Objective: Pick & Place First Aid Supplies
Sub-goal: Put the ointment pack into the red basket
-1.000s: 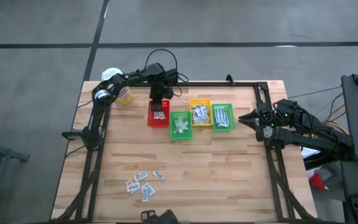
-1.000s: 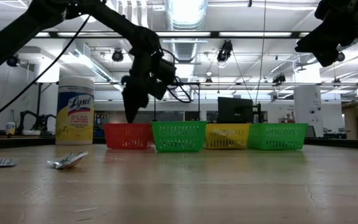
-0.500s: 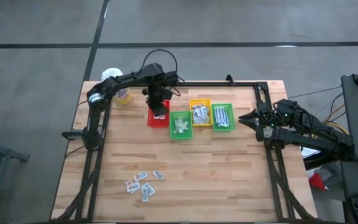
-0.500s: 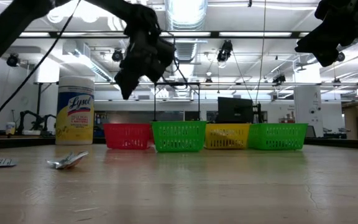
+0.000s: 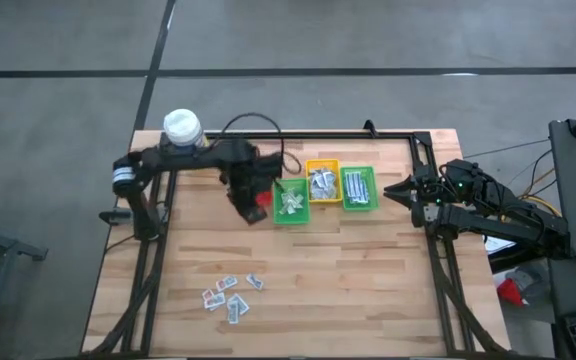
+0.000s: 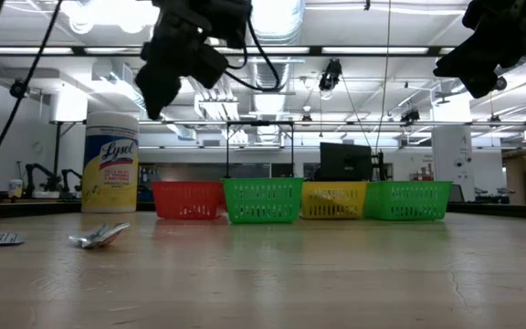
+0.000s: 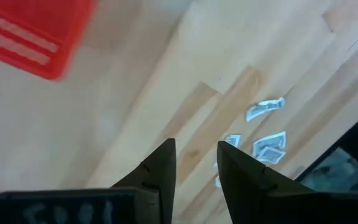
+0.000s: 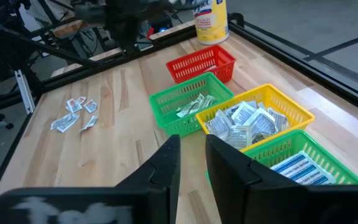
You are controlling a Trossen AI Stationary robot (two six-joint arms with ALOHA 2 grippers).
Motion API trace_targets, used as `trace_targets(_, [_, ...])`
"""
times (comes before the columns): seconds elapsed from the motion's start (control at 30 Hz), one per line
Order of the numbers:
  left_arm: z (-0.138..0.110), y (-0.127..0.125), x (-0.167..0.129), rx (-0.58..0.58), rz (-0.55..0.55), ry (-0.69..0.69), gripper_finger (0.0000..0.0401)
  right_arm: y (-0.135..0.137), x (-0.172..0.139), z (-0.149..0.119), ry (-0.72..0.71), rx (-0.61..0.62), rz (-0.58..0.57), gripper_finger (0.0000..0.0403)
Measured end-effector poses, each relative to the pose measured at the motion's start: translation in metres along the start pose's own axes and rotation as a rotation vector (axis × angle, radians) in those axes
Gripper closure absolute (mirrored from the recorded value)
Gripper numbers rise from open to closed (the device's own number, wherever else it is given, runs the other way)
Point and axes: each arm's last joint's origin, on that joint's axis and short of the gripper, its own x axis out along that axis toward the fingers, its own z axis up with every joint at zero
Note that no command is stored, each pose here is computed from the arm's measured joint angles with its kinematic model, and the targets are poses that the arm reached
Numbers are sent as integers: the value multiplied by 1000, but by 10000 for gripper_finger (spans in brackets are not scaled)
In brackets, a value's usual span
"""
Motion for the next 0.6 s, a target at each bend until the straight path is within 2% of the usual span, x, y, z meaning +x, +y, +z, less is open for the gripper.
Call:
trace_targets(0.23, [-41, -26, 33, -89, -49, -81, 291, 0, 0, 0, 0, 0, 0, 318])
trace_targets(0.47, [-82, -34, 70, -216, -63, -78, 291, 0, 0, 0, 0, 0, 0, 318])
trace_targets(0.6, [-98, -35, 91, -220, -43, -88, 291, 0, 0, 0, 0, 0, 0, 326])
